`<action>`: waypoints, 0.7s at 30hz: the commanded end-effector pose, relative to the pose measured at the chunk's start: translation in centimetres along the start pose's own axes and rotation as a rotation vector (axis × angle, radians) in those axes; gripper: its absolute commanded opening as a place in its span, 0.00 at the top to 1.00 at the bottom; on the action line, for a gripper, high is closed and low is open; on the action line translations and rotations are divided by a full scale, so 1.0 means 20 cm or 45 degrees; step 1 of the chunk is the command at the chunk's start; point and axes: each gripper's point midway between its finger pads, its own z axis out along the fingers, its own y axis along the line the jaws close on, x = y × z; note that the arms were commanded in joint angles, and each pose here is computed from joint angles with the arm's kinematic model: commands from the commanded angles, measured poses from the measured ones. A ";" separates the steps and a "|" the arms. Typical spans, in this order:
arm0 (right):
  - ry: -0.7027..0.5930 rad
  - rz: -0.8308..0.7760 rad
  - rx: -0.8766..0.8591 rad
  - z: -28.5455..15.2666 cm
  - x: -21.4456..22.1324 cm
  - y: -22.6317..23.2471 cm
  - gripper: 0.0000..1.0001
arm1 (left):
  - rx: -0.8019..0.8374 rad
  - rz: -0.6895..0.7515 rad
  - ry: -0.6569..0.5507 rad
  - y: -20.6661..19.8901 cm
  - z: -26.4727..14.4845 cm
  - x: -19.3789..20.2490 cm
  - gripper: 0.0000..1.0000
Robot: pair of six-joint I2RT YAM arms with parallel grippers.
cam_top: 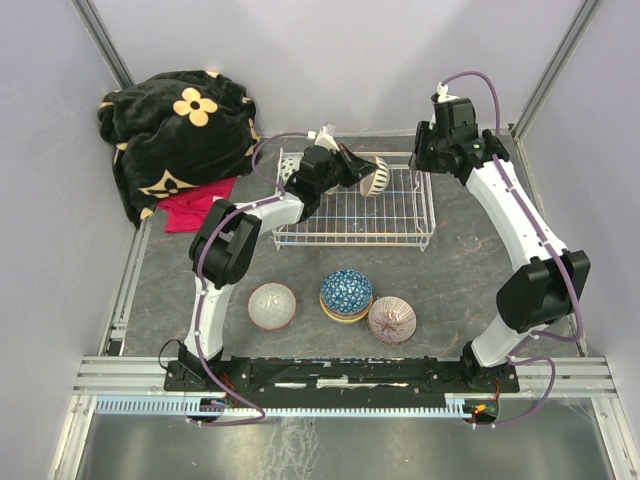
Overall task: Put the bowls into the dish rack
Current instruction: Turn the bowl upside down on the dish rack.
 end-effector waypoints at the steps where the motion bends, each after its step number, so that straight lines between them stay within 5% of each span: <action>1: -0.063 0.011 -0.049 -0.02 -0.10 0.07 0.57 | 0.219 0.005 -0.158 -0.34 -0.08 -0.23 0.97; 21: -0.031 -0.026 -0.066 0.05 -0.06 0.15 0.57 | -0.014 -0.053 -0.097 -0.01 -0.10 -0.17 0.97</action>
